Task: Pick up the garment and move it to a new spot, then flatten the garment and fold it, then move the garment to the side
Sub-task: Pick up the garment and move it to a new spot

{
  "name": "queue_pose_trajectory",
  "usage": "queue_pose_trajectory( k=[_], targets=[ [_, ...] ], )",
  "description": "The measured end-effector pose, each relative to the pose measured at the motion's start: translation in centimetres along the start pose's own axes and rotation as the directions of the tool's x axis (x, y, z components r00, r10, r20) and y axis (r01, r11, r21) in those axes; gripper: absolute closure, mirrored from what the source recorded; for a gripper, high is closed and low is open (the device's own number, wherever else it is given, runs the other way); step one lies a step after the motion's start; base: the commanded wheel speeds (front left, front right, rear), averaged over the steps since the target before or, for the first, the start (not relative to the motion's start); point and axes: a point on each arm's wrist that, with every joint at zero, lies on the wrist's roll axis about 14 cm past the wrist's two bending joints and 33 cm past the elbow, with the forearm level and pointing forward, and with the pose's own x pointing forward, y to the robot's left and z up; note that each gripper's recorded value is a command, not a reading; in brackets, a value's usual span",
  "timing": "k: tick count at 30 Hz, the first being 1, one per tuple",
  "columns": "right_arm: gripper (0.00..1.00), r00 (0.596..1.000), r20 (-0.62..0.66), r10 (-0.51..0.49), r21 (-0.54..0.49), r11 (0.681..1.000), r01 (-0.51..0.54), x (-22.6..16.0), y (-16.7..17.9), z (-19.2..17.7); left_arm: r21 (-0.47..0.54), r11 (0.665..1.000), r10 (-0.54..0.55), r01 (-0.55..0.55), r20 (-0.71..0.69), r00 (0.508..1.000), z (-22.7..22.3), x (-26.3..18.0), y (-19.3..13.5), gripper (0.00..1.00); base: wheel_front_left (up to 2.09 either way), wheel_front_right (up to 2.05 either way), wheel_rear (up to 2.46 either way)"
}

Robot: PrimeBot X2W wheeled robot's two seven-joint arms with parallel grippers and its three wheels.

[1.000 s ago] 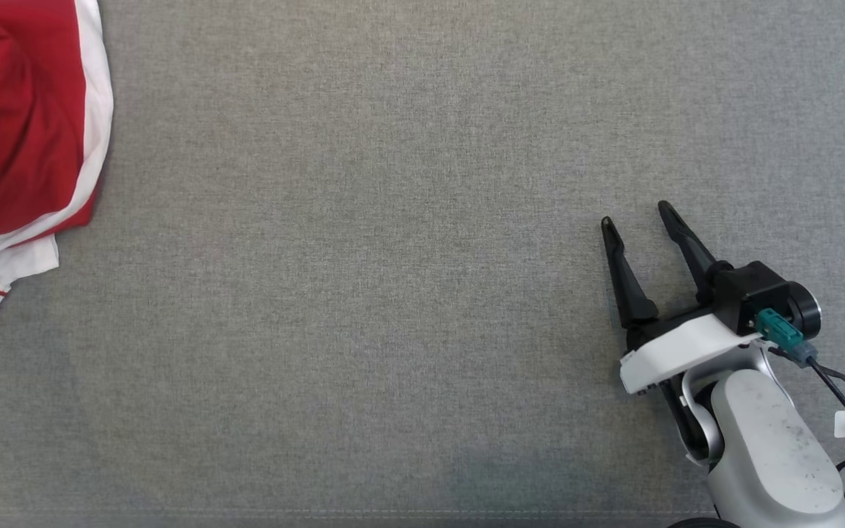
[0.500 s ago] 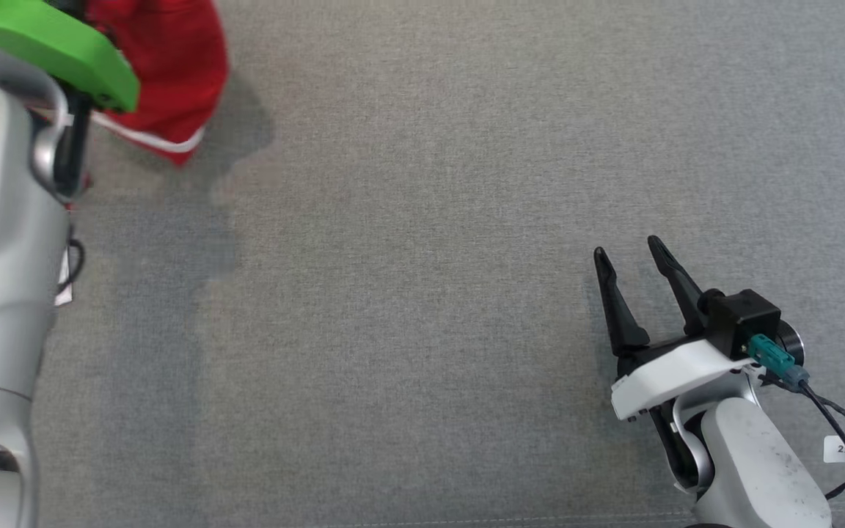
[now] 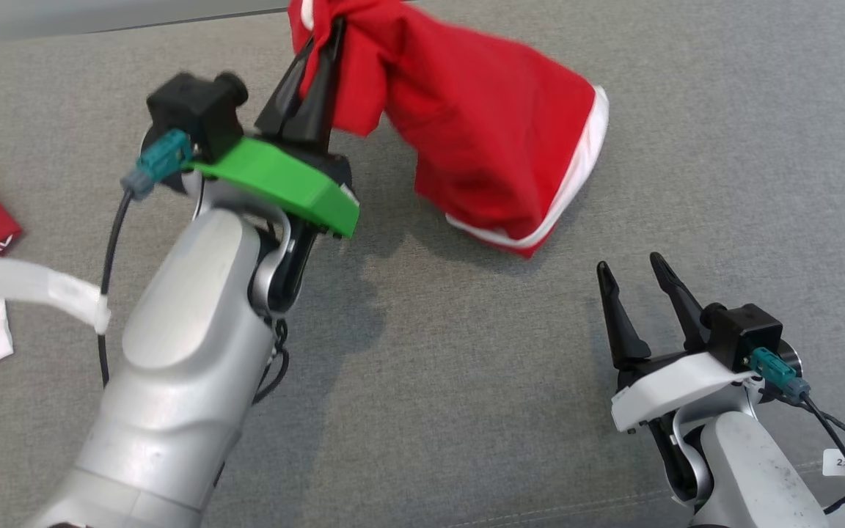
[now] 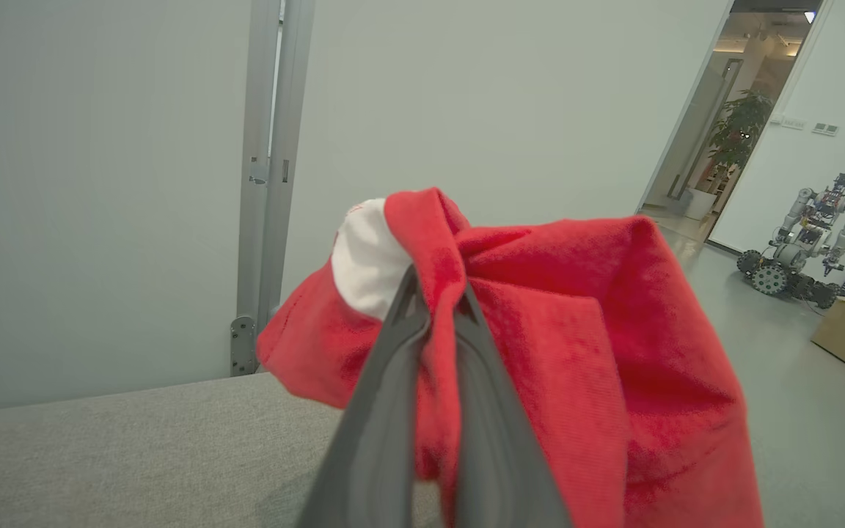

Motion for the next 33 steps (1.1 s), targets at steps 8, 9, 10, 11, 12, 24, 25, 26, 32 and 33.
queue_pose_trajectory(
  k=[8,9,10,11,12,24,25,26,32,33],
  targets=[
    [0.0,0.999,0.003,-0.048,-0.002,0.999,0.048,-1.0,-1.5,0.3,-0.03,0.977,0.198,-0.212,-0.25,0.948,-10.5,-7.1,3.7,0.0,0.0,0.0,0.0],
    [0.0,0.999,0.003,-0.051,-0.002,0.999,0.051,-1.1,-1.6,0.3,-0.012,0.974,0.215,-0.226,-0.267,0.939,-11.1,-7.9,4.2,0.0,0.0,0.0,0.0],
    [0.0,0.999,0.006,-0.051,-0.002,0.999,0.051,-1.2,-1.6,0.4,0.0,0.969,0.236,-0.246,-0.278,0.931,-11.4,-8.6,4.7,0.0,0.0,0.0,0.0],
    [0.0,0.999,0.009,-0.051,-0.003,0.999,0.051,-1.2,-1.6,0.5,0.011,0.964,0.258,-0.265,-0.279,0.925,-11.5,-9.4,5.2,0.0,0.0,0.0,0.0],
    [0.0,0.999,0.014,-0.049,-0.003,0.999,0.049,-1.2,-1.6,0.7,0.028,0.96,0.274,-0.277,-0.279,0.92,-11.4,-10.0,5.6,0.0,0.0,0.0,0.0],
    [0.0,0.999,0.041,0.016,0.0,1.0,-0.016,-2.7,1.1,1.8,0.153,0.898,0.435,-0.412,-0.177,0.883,-7.4,-18.7,7.1,0.0,0.0,0.0,0.0],
    [0.0,0.999,0.043,0.021,0.0,1.0,-0.021,-2.9,1.3,1.9,0.156,0.894,0.445,-0.421,-0.178,0.878,-7.3,-19.5,7.0,0.0,0.0,0.0,0.0],
    [0.0,0.999,0.044,0.027,0.0,1.0,-0.027,-3.1,1.5,1.9,0.16,0.89,0.452,-0.427,-0.182,0.873,-7.3,-20.2,6.9,0.0,0.0,0.0,0.0],
    [0.0,0.997,0.061,0.047,0.003,0.999,-0.047,-4.2,2.4,2.4,0.195,0.875,0.477,-0.443,-0.197,0.856,-7.2,-23.6,6.2,0.0,0.0,0.0,0.0],
    [0.0,0.997,0.061,0.051,0.003,0.999,-0.051,-4.5,2.6,2.4,0.198,0.873,0.482,-0.447,-0.202,0.852,-7.3,-24.2,6.0,0.0,0.0,0.0,0.0]
  ],
)
